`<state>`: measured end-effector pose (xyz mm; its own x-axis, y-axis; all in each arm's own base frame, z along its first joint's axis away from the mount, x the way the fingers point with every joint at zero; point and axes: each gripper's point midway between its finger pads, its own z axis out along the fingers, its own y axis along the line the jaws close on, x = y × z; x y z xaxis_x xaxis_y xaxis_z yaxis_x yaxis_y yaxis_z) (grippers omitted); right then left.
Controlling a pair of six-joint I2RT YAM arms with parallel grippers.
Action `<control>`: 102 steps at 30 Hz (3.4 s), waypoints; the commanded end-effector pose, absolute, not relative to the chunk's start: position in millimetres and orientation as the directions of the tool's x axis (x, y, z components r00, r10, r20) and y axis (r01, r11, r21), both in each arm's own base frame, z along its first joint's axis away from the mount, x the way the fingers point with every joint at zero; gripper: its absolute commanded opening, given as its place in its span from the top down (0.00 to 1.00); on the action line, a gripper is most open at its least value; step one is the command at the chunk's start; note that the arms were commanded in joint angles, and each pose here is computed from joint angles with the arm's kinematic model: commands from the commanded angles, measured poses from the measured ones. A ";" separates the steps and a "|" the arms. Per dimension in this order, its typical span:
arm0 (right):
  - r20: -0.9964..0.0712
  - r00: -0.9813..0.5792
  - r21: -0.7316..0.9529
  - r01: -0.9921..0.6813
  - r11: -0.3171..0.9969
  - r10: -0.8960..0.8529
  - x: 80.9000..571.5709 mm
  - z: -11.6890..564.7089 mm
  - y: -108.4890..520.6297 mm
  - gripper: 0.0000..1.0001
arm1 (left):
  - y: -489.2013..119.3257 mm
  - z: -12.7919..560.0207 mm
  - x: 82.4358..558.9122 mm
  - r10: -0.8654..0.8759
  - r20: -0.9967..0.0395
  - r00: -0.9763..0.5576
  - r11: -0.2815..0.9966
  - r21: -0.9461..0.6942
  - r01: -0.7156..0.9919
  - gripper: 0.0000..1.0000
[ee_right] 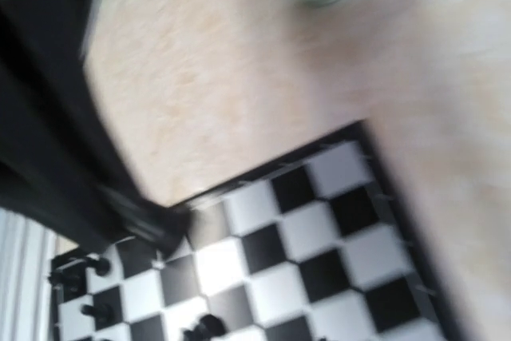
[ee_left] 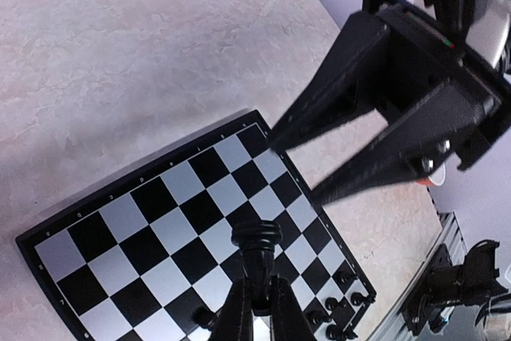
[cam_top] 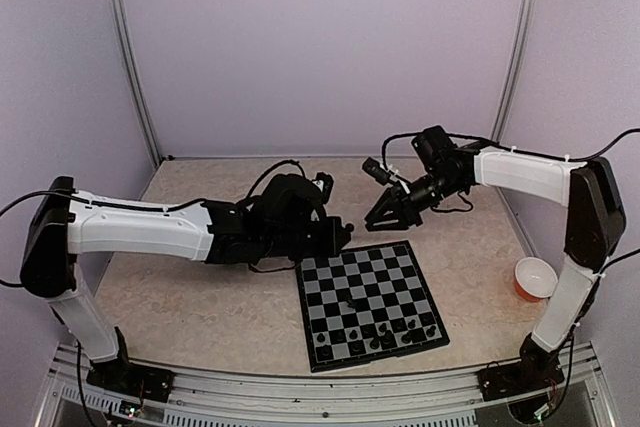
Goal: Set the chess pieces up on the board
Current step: Pass from the right arm to the left, then place the knight at g8.
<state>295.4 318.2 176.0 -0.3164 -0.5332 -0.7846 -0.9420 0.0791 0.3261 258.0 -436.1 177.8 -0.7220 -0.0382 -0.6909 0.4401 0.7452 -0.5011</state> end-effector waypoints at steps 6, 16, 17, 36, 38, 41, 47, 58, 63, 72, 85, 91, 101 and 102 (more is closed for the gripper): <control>-0.819 -0.207 0.115 -0.973 0.199 -0.536 318.2 200.5 282.3 0.67 | -373.7 115.1 182.9 0.505 -0.281 -0.816 0.801 -0.202 0.564 0.96; -0.825 -0.186 0.098 -0.977 0.190 -0.534 313.1 203.6 280.3 0.66 | -359.6 66.5 166.4 0.609 -0.056 -0.791 0.788 -0.074 0.612 0.97; -0.826 -0.186 0.099 -0.977 0.188 -0.533 312.7 203.7 280.5 0.66 | -363.2 64.4 167.6 0.614 -0.056 -0.788 0.784 -0.070 0.616 0.97; -0.819 -0.205 0.132 -0.976 0.172 -0.535 310.1 194.0 282.1 0.65 | -378.2 52.7 175.2 0.639 -0.099 -0.763 0.767 0.001 0.642 0.69; -0.818 -0.208 0.137 -0.976 0.171 -0.536 309.9 192.6 282.3 0.65 | -379.3 56.5 177.5 0.633 -0.120 -0.765 0.770 0.002 0.638 0.69; -0.816 -0.214 0.144 -0.975 0.170 -0.536 309.8 191.0 282.5 0.65 | -381.5 59.9 181.0 0.626 -0.144 -0.766 0.774 0.002 0.633 0.70; -0.815 -0.218 0.152 -0.974 0.166 -0.536 309.0 189.5 283.1 0.65 | -388.9 62.9 187.6 0.623 -0.180 -0.761 0.774 0.004 0.633 0.72; -0.809 -0.229 0.166 -0.973 0.163 -0.541 308.5 184.4 283.3 0.65 | -396.3 67.8 189.6 0.628 -0.205 -0.751 0.766 -0.003 0.642 0.96; -0.807 -0.229 0.166 -0.973 0.163 -0.545 309.3 181.9 283.2 0.65 | -408.4 94.5 175.7 0.645 -0.253 -0.721 0.742 -0.017 0.670 0.98; -0.799 -0.234 0.172 -0.972 0.162 -0.554 309.6 176.0 283.4 0.65 | -428.7 114.7 118.0 0.689 -0.244 -0.682 0.680 -0.107 0.725 0.98; -0.799 -0.232 0.171 -0.972 0.161 -0.555 309.1 176.5 283.2 0.65 | -437.9 79.2 93.8 0.740 -0.174 -0.650 0.645 -0.089 0.759 0.99; -0.797 -0.232 0.171 -0.972 0.159 -0.558 308.9 175.2 282.7 0.65 | -439.2 66.5 86.3 0.755 -0.137 -0.642 0.633 -0.103 0.767 0.98; -0.795 -0.233 0.174 -0.972 0.156 -0.561 308.3 173.1 282.9 0.65 | -436.1 54.0 85.1 0.764 -0.109 -0.636 0.630 -0.088 0.772 0.98; -0.795 -0.233 0.174 -0.972 0.157 -0.560 308.7 173.5 282.6 0.65 | -435.9 52.9 85.7 0.764 -0.109 -0.636 0.630 -0.085 0.772 0.98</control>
